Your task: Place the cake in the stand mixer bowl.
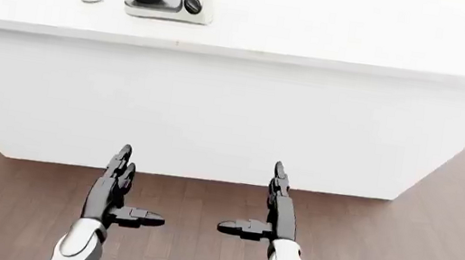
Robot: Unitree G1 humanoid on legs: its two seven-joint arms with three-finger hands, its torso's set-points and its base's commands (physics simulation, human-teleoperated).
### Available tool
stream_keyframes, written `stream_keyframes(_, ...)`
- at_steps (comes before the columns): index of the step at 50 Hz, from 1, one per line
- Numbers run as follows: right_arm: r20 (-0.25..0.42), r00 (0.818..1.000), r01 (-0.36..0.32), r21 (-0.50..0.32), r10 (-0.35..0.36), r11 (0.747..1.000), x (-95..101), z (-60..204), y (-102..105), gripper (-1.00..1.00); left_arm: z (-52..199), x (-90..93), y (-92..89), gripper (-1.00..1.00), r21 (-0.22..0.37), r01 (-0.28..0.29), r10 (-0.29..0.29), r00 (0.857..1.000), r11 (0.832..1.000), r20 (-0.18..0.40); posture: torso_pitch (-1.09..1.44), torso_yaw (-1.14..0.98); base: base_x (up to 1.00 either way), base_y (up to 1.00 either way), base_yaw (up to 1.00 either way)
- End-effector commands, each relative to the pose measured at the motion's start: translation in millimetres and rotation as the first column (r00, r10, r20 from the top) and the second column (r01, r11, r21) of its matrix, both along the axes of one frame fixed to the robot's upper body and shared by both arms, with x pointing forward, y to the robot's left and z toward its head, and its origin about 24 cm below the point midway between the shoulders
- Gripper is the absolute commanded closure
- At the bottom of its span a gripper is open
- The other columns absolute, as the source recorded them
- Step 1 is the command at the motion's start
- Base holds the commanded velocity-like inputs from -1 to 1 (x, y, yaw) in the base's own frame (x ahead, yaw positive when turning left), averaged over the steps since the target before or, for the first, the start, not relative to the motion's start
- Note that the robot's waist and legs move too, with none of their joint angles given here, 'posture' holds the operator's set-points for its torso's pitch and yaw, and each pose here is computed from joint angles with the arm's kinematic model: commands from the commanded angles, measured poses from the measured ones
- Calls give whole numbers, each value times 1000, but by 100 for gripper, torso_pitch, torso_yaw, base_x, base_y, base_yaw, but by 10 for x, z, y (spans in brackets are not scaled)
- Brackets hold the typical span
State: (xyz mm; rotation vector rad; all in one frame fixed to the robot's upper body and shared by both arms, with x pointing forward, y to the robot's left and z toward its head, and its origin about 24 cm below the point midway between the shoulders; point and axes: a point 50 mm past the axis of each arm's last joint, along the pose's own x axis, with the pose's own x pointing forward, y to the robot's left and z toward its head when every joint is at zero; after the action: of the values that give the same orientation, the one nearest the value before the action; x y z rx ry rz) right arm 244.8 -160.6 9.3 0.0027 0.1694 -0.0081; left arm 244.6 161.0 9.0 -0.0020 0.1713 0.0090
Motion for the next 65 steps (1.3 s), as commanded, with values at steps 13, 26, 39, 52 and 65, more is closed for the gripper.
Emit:
stream_keyframes(13,224,974,-14,-73,30,997,209,602,57,-100,543,38,5,-100,-9,3,-1,974,1000,226,0,0,0,0,0)
stream_keyframes(26,287,957,7,-201,51,980,160,983,79,-100,1006,-67,27,-100,-39,8,5,954,999,301,0,0,0,0,0)
stream_keyframes(39,399,915,57,-288,65,956,49,1320,80,-100,1214,-230,50,-100,-66,19,5,939,998,345,0,0,0,0,0)
stream_keyframes(52,357,934,105,-323,19,940,20,1316,49,-100,1253,-211,75,-100,-83,4,25,936,997,351,0,0,0,10,0)
stream_keyframes(65,339,941,116,-335,6,935,-3,1336,61,-100,1306,-206,138,-100,-95,-12,46,931,995,362,0,0,0,30,0)
